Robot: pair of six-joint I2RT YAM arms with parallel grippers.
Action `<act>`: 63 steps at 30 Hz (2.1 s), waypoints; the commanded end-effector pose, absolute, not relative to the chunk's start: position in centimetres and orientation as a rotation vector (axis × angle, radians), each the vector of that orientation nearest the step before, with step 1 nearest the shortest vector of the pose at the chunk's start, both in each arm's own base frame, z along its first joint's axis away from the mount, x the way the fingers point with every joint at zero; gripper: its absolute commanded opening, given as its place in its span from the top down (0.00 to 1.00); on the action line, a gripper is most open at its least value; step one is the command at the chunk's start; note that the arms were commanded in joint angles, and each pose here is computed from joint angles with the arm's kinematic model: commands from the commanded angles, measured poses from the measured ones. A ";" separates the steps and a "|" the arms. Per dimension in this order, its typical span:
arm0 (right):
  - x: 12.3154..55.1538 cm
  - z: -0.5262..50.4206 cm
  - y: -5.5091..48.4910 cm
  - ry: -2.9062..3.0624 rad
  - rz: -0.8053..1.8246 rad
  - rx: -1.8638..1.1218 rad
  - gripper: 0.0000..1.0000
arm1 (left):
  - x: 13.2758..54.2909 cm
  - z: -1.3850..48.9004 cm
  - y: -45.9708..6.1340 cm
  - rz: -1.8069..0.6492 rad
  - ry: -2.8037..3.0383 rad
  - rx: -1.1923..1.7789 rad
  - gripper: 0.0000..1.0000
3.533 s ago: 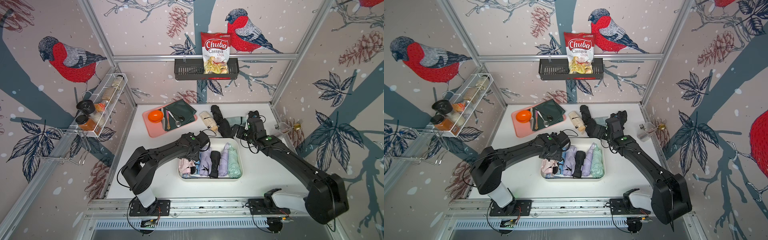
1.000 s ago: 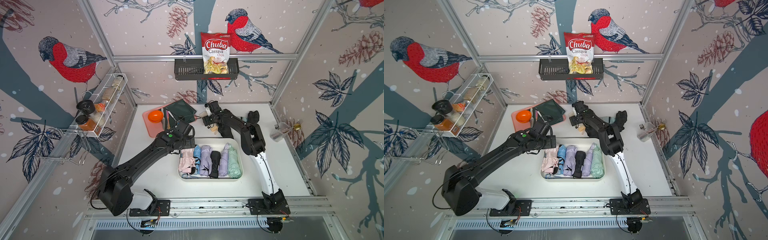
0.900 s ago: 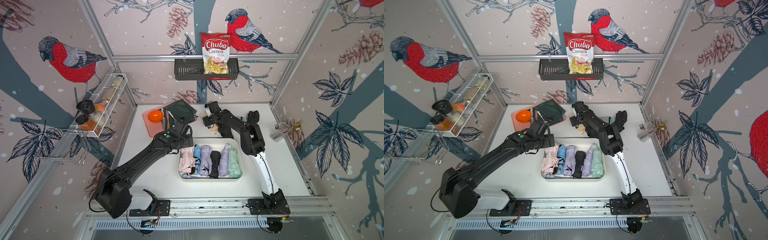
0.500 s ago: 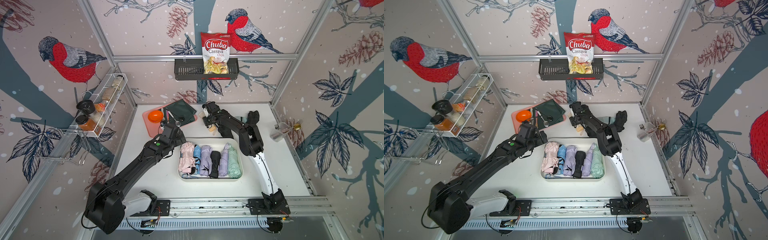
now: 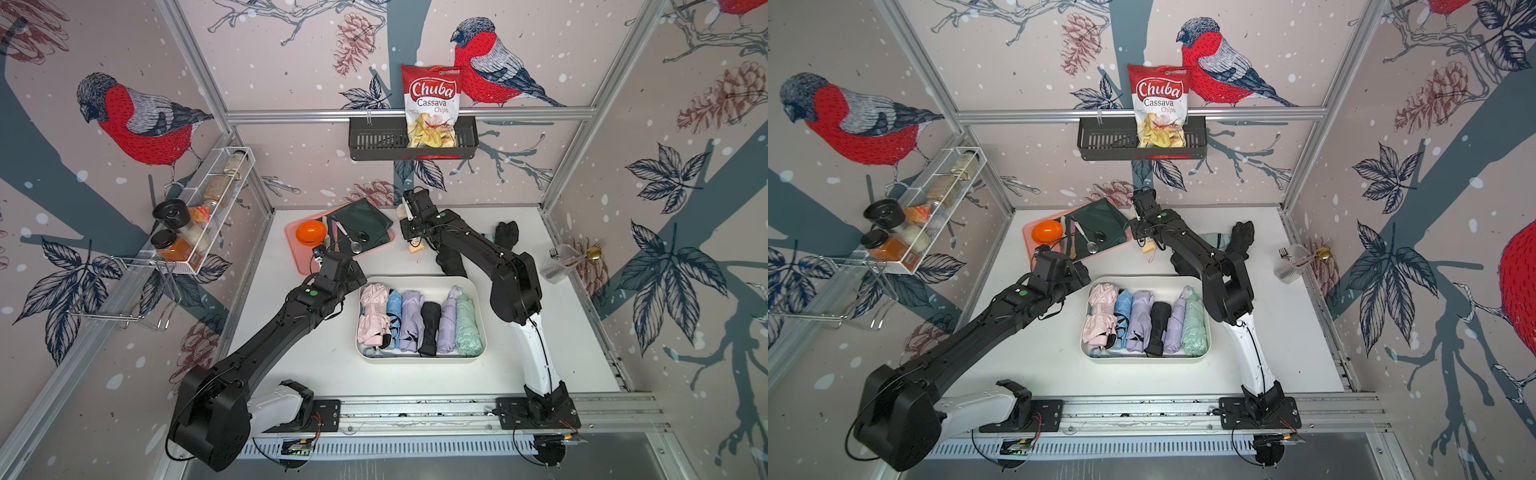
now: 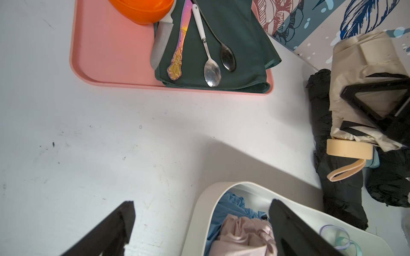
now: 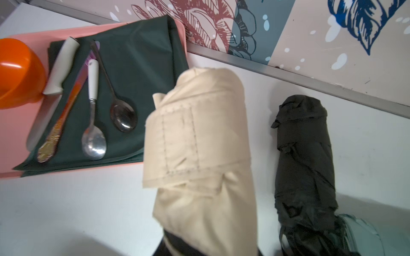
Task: Put the umbrella into the storage box
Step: Pick up the umbrella from the center of the board, then place the umbrella in the storage box.
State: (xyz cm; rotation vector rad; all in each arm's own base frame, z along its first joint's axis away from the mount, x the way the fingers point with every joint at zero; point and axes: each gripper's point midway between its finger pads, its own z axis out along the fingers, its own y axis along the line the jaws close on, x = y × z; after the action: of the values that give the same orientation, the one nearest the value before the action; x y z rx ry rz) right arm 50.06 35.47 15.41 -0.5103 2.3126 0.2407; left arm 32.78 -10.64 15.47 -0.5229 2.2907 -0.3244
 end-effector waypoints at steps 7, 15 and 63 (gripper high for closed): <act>46.3 20.6 35.1 2.276 0.351 -0.265 0.86 | 33.8 16.0 -11.3 -0.387 2.248 -0.514 0.02; 38.2 23.3 36.1 2.255 0.517 -0.208 0.85 | 34.2 14.7 -11.8 -0.395 2.278 -0.500 0.02; 21.1 11.7 39.5 2.570 0.924 -0.179 0.43 | 33.9 12.6 -13.4 -0.484 2.337 -0.463 0.02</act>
State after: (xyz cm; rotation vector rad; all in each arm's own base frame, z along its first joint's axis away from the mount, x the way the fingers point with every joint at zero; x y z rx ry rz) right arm 20.81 38.64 10.46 -0.1501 2.6257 0.8576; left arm 33.47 -13.00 12.24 -0.4806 2.3519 -0.4573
